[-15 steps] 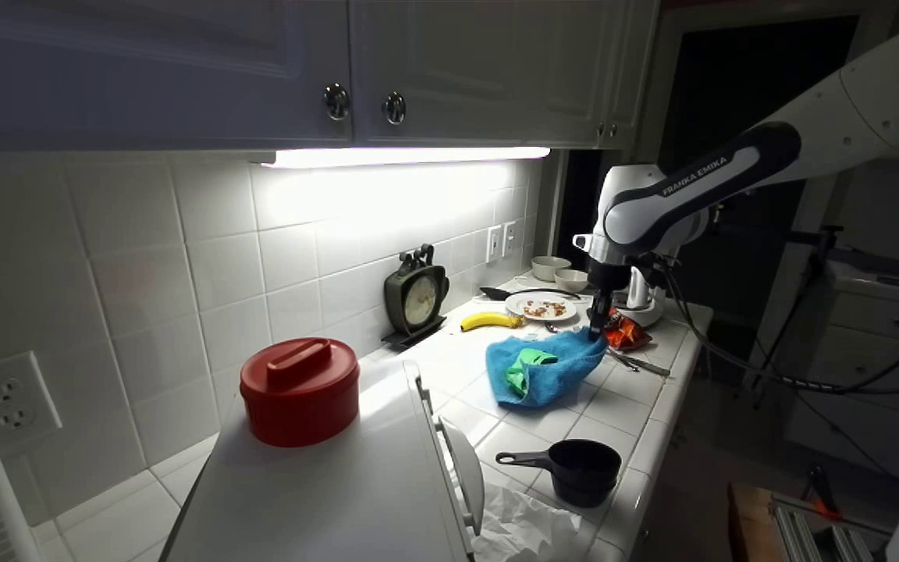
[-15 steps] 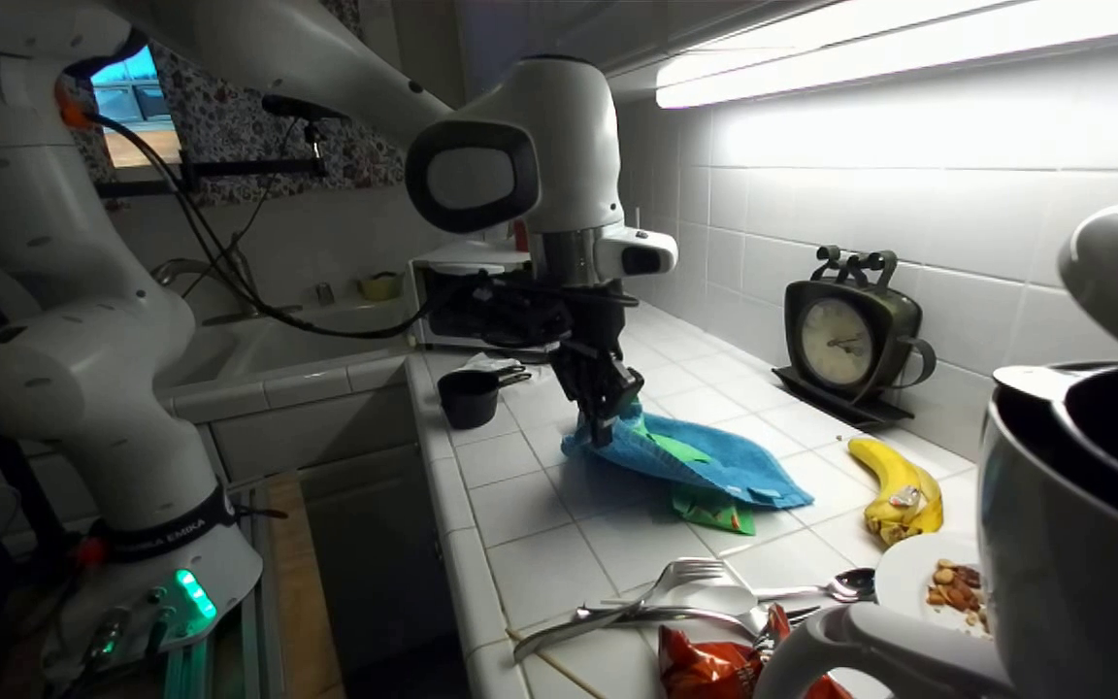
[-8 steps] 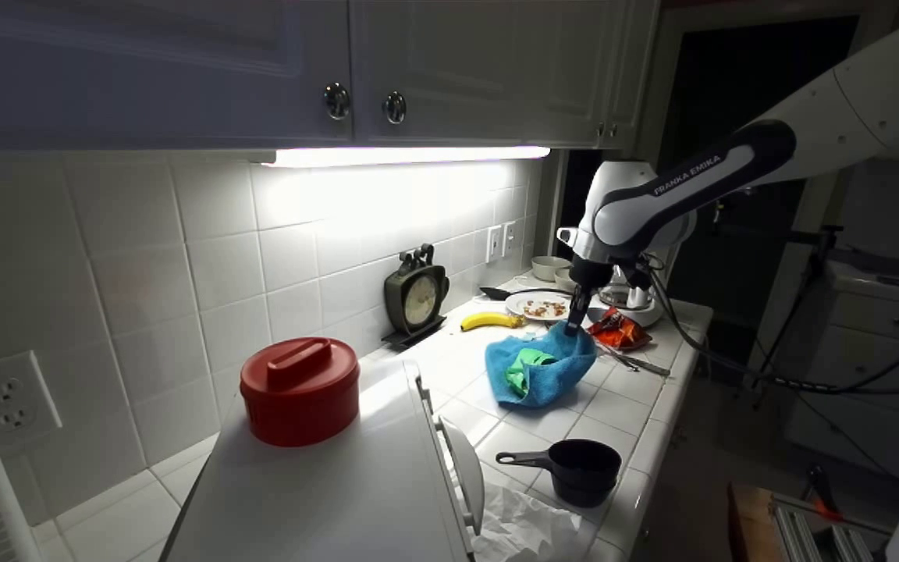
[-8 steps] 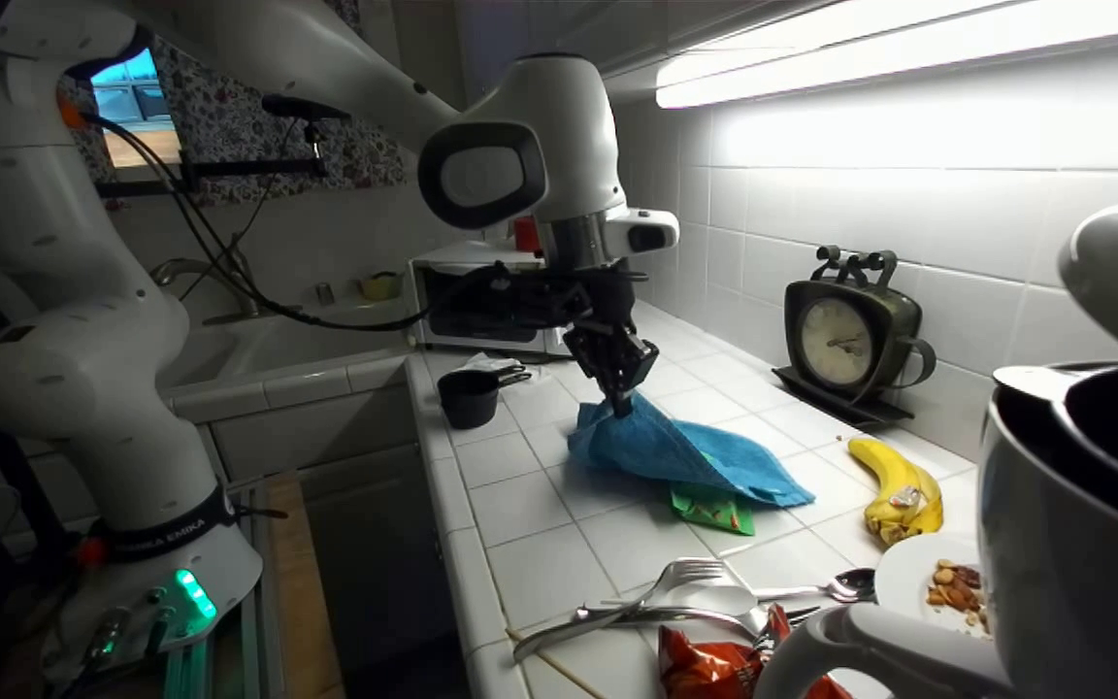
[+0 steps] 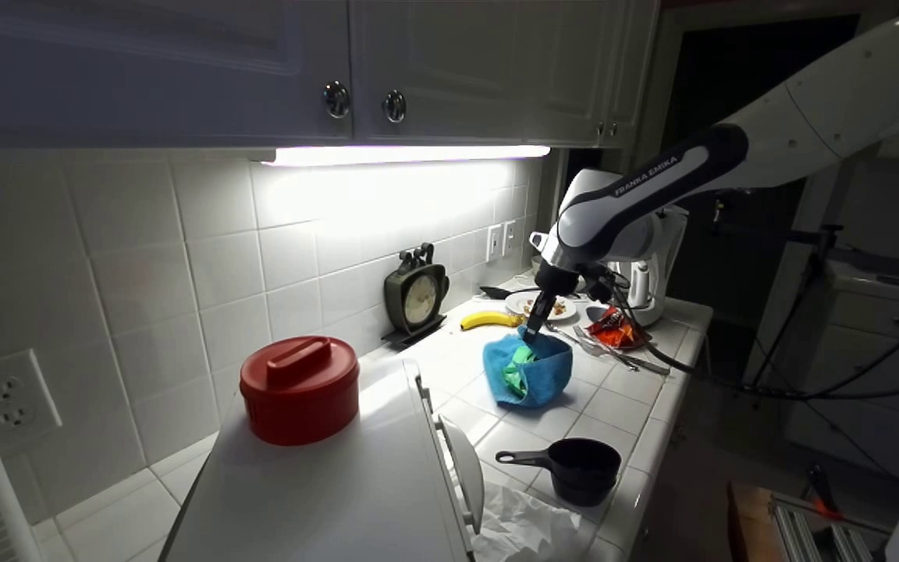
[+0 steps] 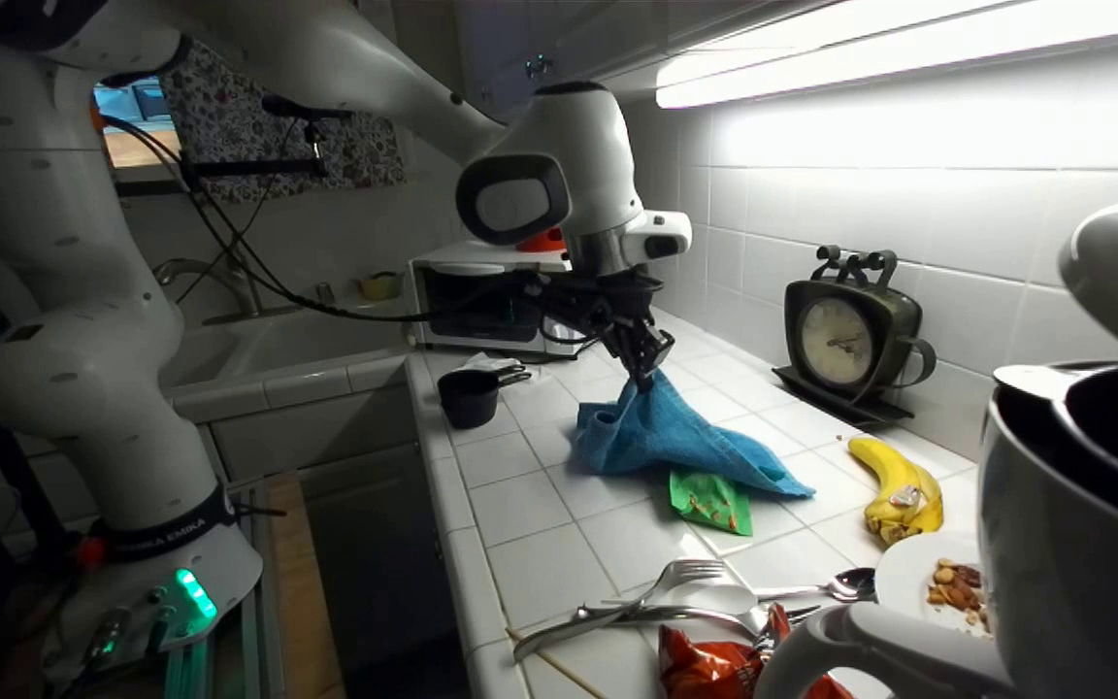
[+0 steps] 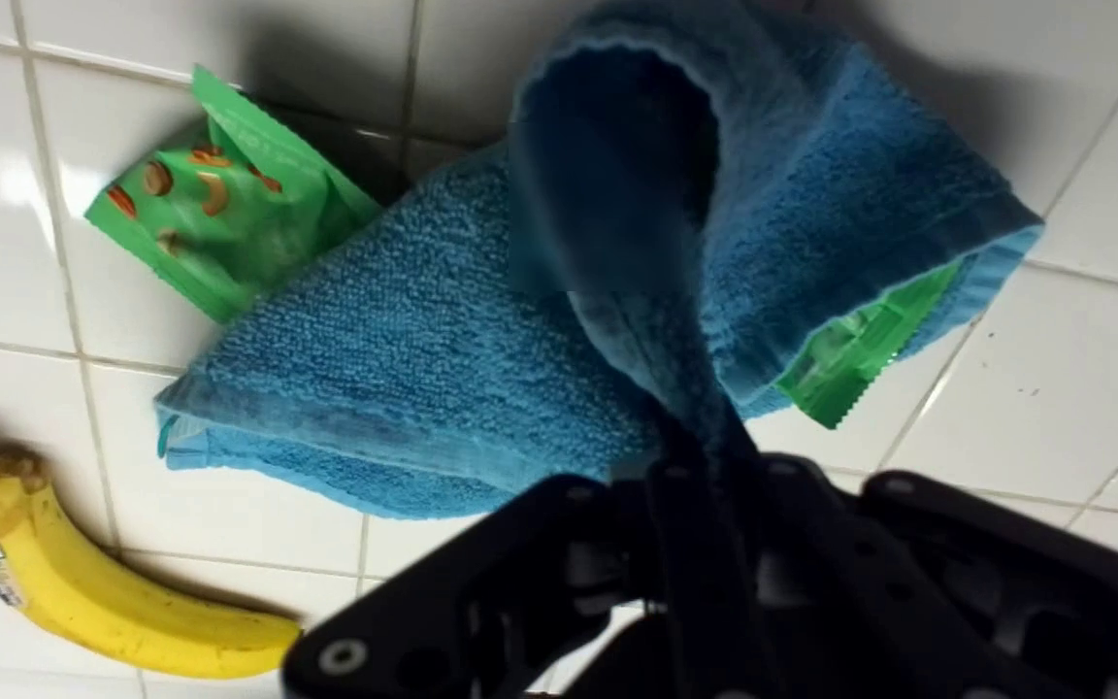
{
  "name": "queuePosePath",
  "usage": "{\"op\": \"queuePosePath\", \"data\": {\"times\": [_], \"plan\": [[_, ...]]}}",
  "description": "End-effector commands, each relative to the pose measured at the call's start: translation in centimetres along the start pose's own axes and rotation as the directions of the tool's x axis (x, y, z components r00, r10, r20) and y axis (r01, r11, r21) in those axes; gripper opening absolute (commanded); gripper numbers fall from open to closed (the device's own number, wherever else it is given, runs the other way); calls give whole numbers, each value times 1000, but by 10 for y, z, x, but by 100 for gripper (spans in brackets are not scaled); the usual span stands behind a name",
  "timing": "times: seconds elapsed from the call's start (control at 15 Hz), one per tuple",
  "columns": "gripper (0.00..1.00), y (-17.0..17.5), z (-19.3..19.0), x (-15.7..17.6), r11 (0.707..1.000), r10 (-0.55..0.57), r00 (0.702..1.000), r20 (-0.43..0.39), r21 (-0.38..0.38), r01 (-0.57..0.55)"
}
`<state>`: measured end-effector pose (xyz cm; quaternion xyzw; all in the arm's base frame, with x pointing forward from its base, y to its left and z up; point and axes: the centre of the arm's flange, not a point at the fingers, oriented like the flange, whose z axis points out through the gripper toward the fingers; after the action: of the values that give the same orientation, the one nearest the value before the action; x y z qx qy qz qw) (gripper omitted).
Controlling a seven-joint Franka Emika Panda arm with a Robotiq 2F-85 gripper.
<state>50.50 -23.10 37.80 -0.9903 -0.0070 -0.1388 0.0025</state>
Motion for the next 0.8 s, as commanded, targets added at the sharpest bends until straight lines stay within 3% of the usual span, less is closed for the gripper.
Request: {"op": "queuePosePath", "data": {"times": [0.0, 0.33, 0.4, 0.53, 0.73], "plan": [[6, -5, 26, 22, 998, 37, 999, -20, 48, -36], [8, -12, 55, 28, 994, 85, 996, 19, 63, -87], [32, -13, 61, 28, 993, 98, 994, 38, 58, -100], [36, -13, 69, 28, 988, 141, 989, 54, 52, -144], [55, -12, 58, 31, 974, 217, 975, 37, 52, -219]]}}
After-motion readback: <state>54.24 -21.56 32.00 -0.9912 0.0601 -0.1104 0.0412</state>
